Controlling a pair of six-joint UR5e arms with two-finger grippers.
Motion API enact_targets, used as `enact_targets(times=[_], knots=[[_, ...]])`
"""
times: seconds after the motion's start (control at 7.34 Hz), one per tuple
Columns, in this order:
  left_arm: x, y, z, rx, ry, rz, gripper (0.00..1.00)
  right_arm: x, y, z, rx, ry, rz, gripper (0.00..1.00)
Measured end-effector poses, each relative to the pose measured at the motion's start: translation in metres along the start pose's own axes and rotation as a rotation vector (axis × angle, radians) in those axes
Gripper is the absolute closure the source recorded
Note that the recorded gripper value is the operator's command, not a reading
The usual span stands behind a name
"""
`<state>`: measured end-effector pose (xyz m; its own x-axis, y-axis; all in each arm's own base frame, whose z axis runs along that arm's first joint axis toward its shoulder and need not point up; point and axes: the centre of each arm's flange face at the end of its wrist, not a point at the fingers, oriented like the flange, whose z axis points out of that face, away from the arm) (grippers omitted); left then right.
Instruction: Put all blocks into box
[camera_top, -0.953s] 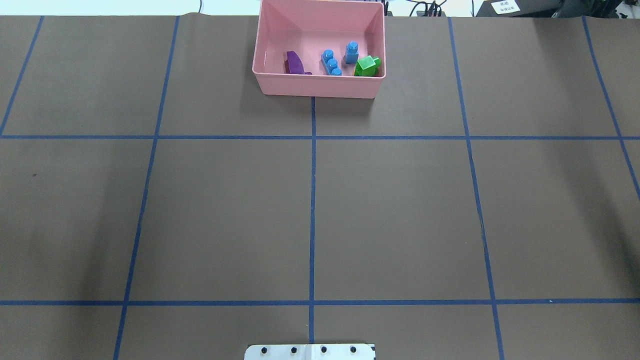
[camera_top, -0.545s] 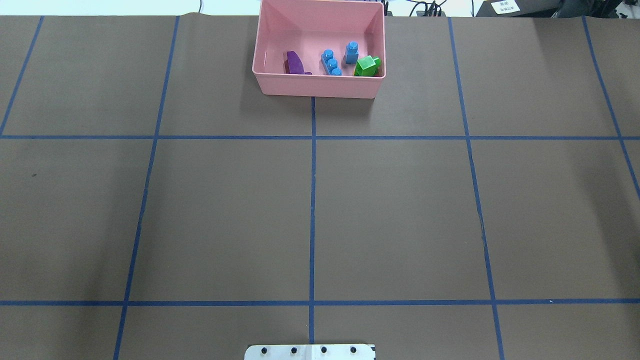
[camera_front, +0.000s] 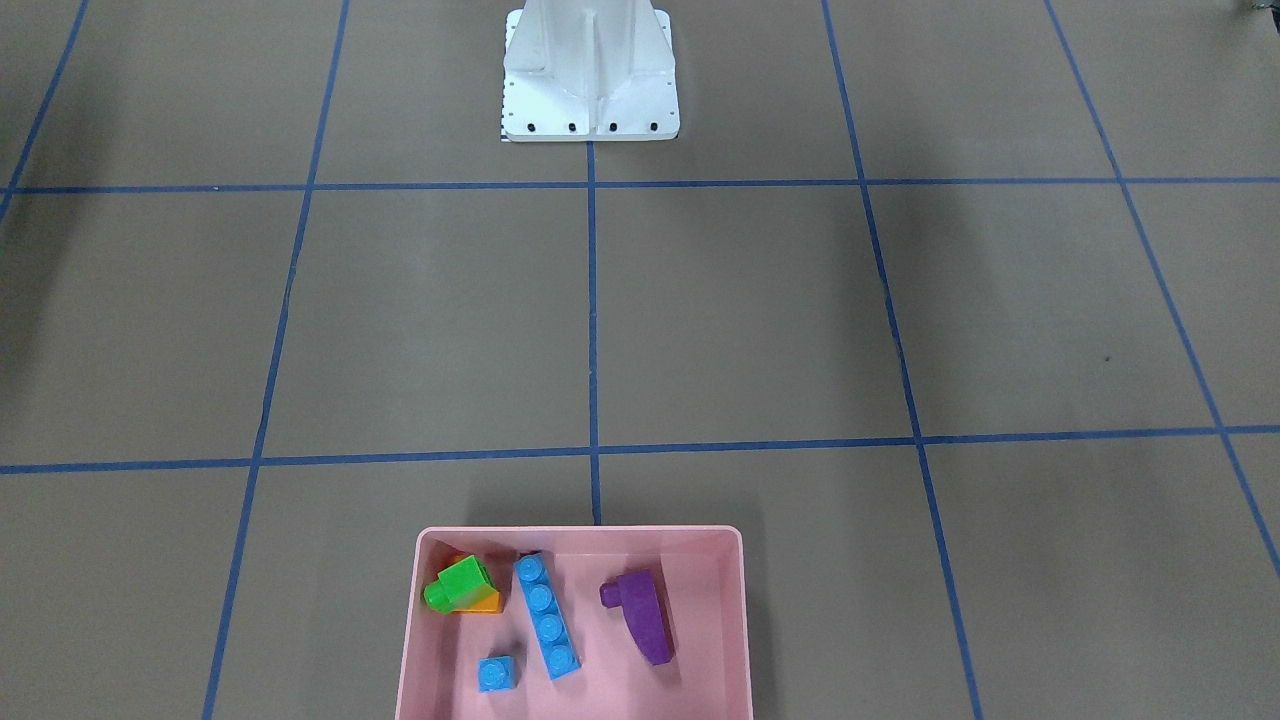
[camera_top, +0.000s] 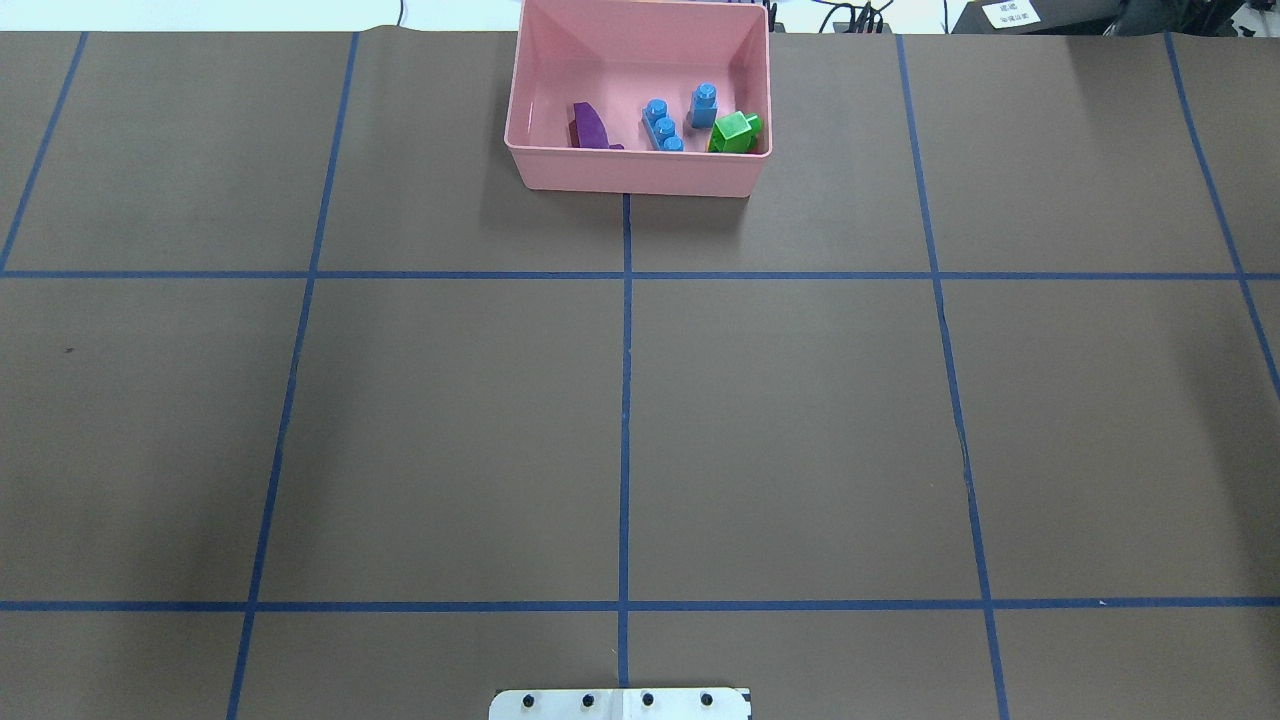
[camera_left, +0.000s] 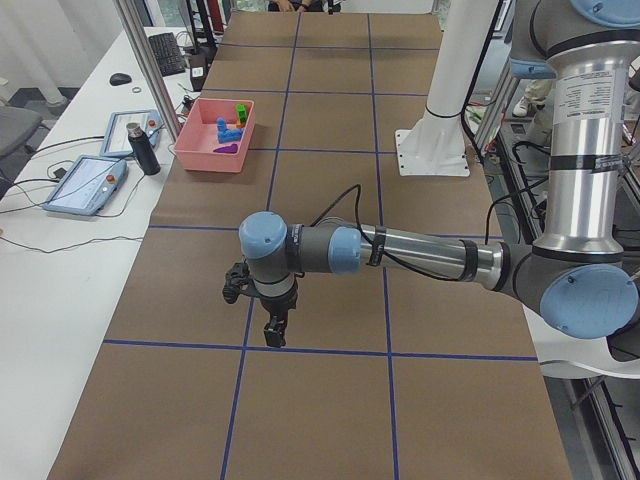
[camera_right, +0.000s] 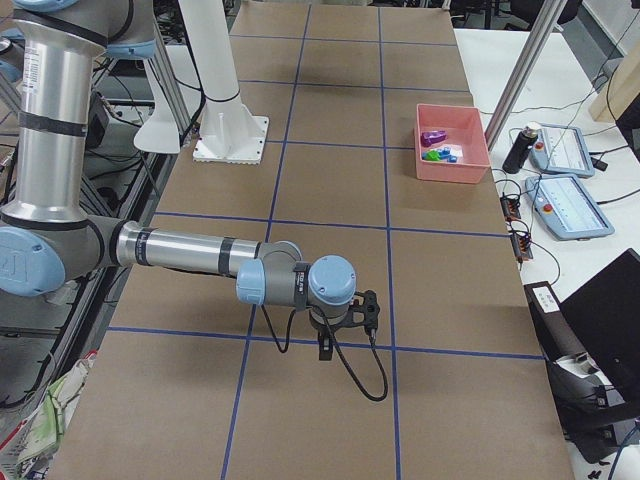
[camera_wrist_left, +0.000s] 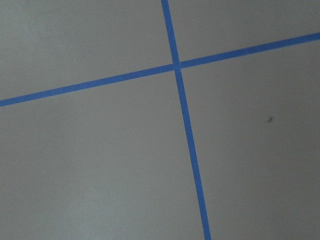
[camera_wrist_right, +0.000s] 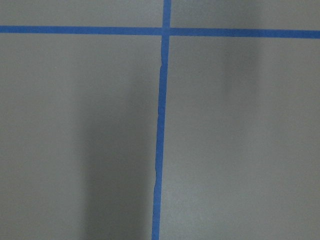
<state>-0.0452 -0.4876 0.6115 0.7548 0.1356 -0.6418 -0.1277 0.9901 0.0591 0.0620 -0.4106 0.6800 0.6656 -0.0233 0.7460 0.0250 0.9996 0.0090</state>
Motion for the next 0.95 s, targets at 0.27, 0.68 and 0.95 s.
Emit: enact_targets(times=[0.27, 0.68, 0.95], knots=[[0.002, -0.013, -0.004, 0.007, 0.003, -0.042, 0.0, -0.001, -0.004, -0.018, 0.041, 0.002, 0.005, 0.0], [0.008, -0.022, -0.012, 0.021, 0.003, -0.041, 0.0, -0.018, -0.029, -0.049, 0.107, -0.004, -0.029, 0.0], [0.011, -0.026, -0.016, 0.03, 0.002, -0.036, 0.0, -0.024, -0.036, -0.054, 0.117, -0.024, -0.037, 0.0]])
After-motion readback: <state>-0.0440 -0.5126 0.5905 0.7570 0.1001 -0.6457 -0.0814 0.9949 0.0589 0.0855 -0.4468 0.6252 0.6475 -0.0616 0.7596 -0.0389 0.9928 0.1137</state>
